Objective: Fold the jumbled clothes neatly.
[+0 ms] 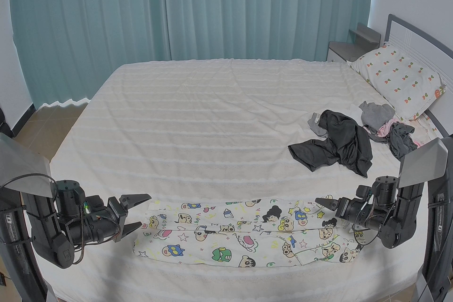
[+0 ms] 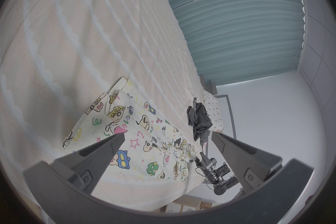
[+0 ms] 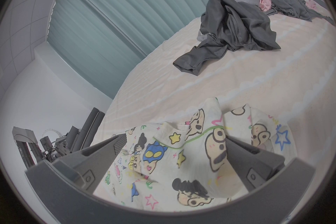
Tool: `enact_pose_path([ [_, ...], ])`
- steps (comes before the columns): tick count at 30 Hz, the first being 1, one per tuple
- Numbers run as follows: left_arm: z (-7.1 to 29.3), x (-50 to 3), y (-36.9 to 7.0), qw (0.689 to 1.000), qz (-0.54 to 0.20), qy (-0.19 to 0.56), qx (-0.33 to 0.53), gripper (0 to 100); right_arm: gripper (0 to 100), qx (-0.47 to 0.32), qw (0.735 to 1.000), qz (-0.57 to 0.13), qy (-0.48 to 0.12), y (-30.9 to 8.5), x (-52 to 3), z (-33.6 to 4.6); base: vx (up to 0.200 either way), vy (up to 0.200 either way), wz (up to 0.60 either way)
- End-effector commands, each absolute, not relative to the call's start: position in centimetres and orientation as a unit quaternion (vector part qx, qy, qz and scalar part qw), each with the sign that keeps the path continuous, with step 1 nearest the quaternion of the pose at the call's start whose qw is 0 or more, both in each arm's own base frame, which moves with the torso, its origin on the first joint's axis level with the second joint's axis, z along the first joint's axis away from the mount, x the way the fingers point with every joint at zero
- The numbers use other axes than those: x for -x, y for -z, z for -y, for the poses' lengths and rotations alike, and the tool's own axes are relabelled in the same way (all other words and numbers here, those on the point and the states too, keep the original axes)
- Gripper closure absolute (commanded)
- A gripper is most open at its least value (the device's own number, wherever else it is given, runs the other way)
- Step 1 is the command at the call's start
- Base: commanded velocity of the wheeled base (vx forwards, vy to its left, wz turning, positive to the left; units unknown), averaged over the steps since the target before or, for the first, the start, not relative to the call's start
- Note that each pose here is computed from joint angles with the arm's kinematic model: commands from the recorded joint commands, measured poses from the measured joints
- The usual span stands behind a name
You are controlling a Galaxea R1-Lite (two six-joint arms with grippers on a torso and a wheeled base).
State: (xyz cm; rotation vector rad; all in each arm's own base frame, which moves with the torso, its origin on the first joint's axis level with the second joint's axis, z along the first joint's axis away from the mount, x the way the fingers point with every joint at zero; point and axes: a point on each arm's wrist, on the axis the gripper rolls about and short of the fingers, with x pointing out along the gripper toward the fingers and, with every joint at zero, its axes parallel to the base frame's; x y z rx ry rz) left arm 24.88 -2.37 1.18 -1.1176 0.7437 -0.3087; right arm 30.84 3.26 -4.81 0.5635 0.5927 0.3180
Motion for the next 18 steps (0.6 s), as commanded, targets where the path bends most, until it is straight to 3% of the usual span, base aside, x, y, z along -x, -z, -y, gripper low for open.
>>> enact_pose_path([
  [1, 2.4, -24.9, -1.2, 0.774, -0.339, 0.145, 0.514, 0, 0, -0.27, 0.909, -0.29, -0.13, 6.4, -31.4, -3.1, 0.0, 0.0, 0.0],
  [18, 2.5, -24.8, -1.1, 0.775, -0.341, 0.146, 0.512, 0, 0, -0.263, 0.913, -0.307, -0.065, 7.8, -31.6, -2.5, 0.0, 0.0, 0.0],
])
